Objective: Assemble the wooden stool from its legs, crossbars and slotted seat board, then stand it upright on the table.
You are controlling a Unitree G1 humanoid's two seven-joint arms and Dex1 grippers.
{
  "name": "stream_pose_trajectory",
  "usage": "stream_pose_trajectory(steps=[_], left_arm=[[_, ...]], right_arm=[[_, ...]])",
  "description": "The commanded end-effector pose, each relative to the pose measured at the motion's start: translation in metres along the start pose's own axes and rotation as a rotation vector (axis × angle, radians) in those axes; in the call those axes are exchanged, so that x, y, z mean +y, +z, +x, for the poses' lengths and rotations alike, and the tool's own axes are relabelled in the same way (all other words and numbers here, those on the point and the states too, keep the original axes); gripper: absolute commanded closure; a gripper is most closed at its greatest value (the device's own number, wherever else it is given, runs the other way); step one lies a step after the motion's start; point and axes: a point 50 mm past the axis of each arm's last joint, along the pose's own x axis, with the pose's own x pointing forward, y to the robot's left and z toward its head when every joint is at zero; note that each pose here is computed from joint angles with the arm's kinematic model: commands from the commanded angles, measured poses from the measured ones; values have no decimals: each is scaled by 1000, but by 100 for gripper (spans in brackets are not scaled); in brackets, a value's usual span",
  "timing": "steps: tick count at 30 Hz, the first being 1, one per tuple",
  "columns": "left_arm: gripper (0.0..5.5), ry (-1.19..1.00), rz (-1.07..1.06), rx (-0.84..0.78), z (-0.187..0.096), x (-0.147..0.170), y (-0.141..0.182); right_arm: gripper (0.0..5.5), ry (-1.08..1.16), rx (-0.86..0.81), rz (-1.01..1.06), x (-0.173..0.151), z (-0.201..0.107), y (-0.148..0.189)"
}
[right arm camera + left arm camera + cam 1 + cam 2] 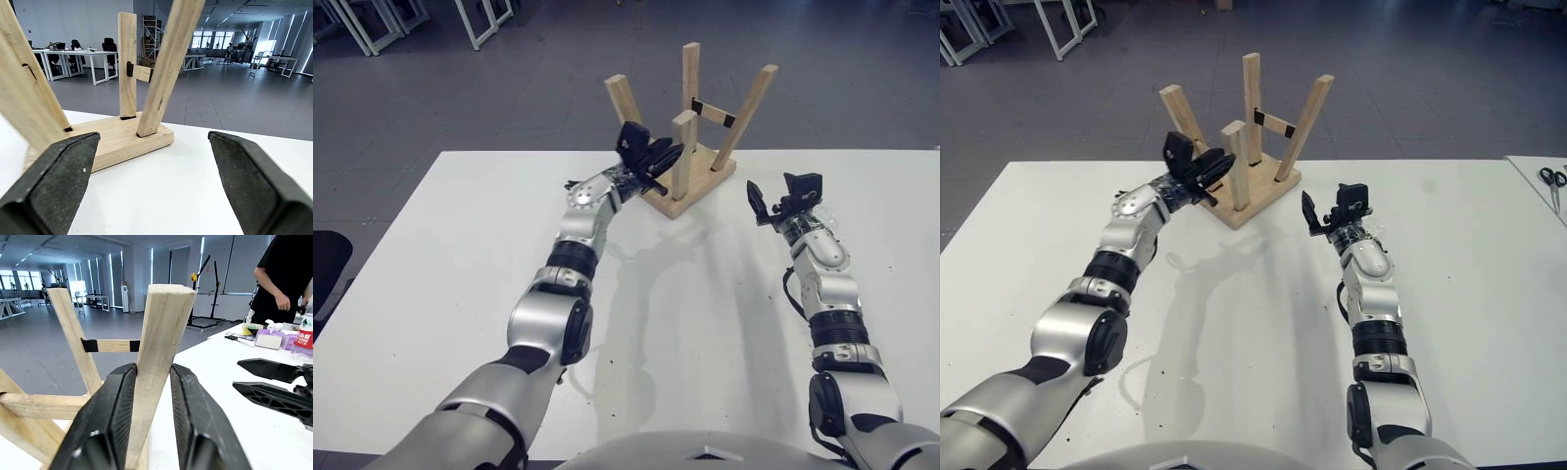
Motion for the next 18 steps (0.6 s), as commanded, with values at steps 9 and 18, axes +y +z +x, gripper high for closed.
stream_pose_trajectory(steps=[9, 18], left_arm=[[450, -361, -207, 322, -195, -42, 59], [449, -376, -313, 567, -239, -2, 69]], right_arm=[[143, 238, 148, 18, -42, -60, 13], [143, 913, 319, 145, -38, -92, 67]])
